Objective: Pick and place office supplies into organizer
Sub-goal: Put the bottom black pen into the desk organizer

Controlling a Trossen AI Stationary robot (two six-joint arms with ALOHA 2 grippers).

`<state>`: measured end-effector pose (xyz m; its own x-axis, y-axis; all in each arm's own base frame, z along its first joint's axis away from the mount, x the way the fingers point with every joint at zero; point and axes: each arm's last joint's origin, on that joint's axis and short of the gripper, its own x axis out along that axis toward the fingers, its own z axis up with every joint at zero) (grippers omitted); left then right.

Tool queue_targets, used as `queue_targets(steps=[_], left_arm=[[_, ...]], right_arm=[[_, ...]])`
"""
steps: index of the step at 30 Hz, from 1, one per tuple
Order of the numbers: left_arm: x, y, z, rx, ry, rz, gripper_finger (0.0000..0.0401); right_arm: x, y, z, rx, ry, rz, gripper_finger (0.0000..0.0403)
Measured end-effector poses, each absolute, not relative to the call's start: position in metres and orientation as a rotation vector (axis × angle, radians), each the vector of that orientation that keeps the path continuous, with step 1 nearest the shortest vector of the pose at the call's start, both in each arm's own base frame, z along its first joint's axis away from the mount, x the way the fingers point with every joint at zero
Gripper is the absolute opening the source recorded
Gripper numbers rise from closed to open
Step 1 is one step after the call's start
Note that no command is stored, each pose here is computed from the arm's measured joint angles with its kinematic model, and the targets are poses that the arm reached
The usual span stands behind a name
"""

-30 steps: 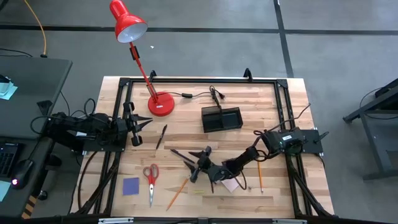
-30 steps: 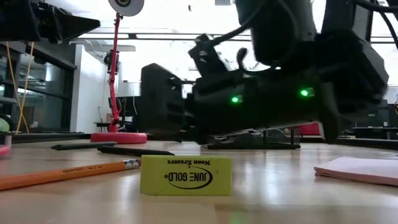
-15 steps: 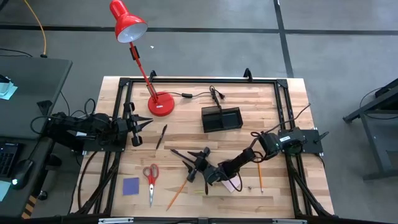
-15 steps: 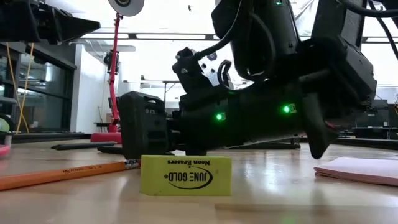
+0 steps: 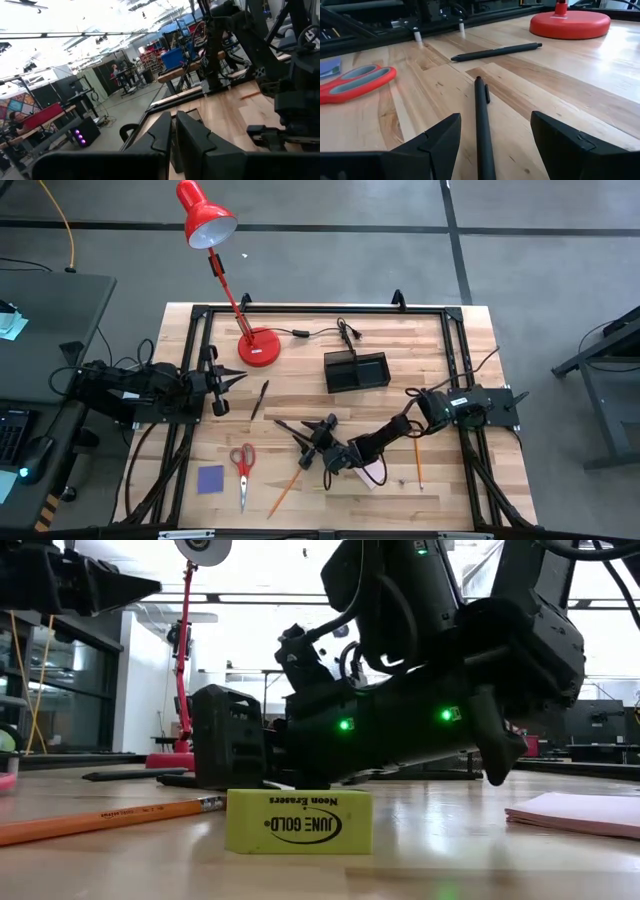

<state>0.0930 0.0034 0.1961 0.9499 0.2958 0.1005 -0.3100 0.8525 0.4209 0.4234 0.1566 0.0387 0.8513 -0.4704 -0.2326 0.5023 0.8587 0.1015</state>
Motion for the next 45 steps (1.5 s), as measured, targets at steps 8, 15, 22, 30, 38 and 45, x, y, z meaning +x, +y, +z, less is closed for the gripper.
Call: queue_targets(steps=[8, 15, 22, 30, 38, 45], left_arm=[[0.093, 0.003, 0.195, 0.444, -0.020, 0.315, 0.0019], [0.093, 0.003, 0.195, 0.440, -0.020, 0.315, 0.0019], [0.093, 0.003, 0.195, 0.440, -0.020, 0.315, 0.0019], [0.093, 0.003, 0.195, 0.441, -0.019, 0.313, 0.0019], [0.093, 0.003, 0.194, 0.443, -0.012, 0.308, 0.0019], [0.093, 0.003, 0.192, 0.447, 0.005, 0.305, 0.0019]], right_arm=[[0.422, 0.156, 0.035, 0.164, 0.240, -0.515, 0.0236], [0.420, 0.155, 0.029, 0.157, 0.296, -0.513, 0.0236], [0.427, 0.156, 0.031, 0.124, 0.378, -0.540, 0.0236], [0.427, 0.156, 0.029, 0.120, 0.389, -0.547, 0.0236], [0.428, 0.156, 0.028, 0.109, 0.398, -0.513, 0.0160], [0.430, 0.153, 0.028, 0.099, 0.415, -0.477, 0.0024]])
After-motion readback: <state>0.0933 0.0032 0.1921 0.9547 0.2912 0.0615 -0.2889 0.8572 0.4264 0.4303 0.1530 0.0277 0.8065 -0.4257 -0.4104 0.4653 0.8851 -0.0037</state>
